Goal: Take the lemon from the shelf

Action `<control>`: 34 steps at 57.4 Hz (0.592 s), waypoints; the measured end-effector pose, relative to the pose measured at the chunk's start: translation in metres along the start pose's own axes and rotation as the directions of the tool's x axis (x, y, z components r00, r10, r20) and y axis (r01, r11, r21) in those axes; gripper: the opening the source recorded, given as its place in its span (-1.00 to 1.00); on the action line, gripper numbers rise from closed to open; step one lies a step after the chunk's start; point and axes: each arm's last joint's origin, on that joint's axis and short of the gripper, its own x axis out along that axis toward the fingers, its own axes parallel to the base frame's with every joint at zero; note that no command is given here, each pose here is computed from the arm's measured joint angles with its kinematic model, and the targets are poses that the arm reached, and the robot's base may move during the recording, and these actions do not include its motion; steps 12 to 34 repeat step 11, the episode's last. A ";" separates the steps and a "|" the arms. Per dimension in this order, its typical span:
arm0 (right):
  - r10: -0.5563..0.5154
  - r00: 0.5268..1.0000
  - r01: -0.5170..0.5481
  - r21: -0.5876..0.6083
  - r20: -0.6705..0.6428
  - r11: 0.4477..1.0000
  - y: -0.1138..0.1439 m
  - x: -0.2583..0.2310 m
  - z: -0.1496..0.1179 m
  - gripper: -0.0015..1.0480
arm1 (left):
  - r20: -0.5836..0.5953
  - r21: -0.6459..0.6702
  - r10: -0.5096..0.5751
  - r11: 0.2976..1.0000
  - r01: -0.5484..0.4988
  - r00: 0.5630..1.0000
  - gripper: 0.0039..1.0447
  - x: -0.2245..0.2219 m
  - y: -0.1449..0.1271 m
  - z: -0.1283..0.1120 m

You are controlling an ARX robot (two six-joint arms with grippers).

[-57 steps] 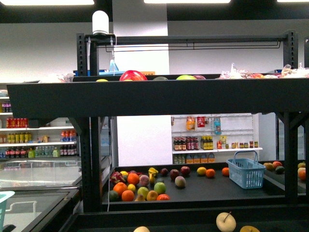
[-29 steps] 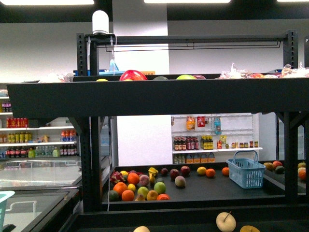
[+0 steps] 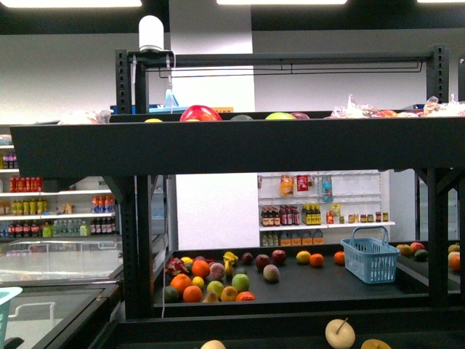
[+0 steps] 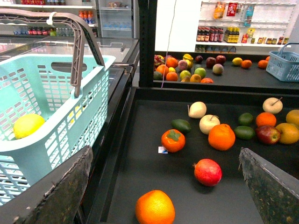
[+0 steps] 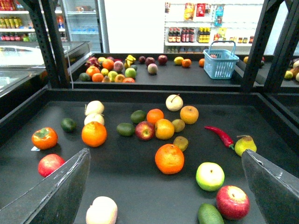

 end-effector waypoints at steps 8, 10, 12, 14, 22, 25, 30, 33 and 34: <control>0.000 1.000 0.000 0.000 0.000 1.000 0.000 0.000 0.000 0.86 | 0.000 0.000 0.000 1.000 0.000 1.000 0.85 0.000 0.000 0.000; 0.000 1.000 0.000 0.000 0.000 1.000 0.000 0.000 0.000 0.86 | 0.000 0.000 0.000 1.000 0.000 1.000 0.85 0.000 0.000 0.000; 0.000 1.000 0.000 0.000 0.000 1.000 0.000 0.000 0.000 0.86 | 0.000 0.000 0.000 1.000 0.000 1.000 0.85 0.000 0.000 0.000; 0.000 1.000 0.000 0.000 0.000 1.000 0.000 0.000 0.000 0.86 | 0.000 0.000 0.000 1.000 0.000 1.000 0.85 0.000 0.000 0.000; 0.000 1.000 0.000 0.000 0.000 1.000 0.000 0.000 0.000 0.86 | 0.000 0.000 0.000 1.000 0.000 1.000 0.85 0.000 0.000 0.000; 0.000 1.000 0.000 0.000 0.000 1.000 0.000 0.000 0.000 0.86 | 0.000 0.000 0.000 1.000 0.000 1.000 0.85 0.000 0.000 0.000; 0.000 1.000 0.000 0.000 0.000 1.000 0.000 0.000 0.000 0.86 | 0.000 0.000 0.000 1.000 0.000 1.000 0.85 0.000 0.000 0.000; 0.000 1.000 0.000 0.000 0.000 1.000 0.000 0.000 0.000 0.86 | 0.000 0.000 0.000 1.000 0.000 1.000 0.85 0.000 0.000 0.000; 0.000 1.000 0.000 0.000 0.000 1.000 0.000 0.000 0.000 0.86 | 0.000 0.000 0.000 1.000 0.000 1.000 0.85 0.000 0.000 0.000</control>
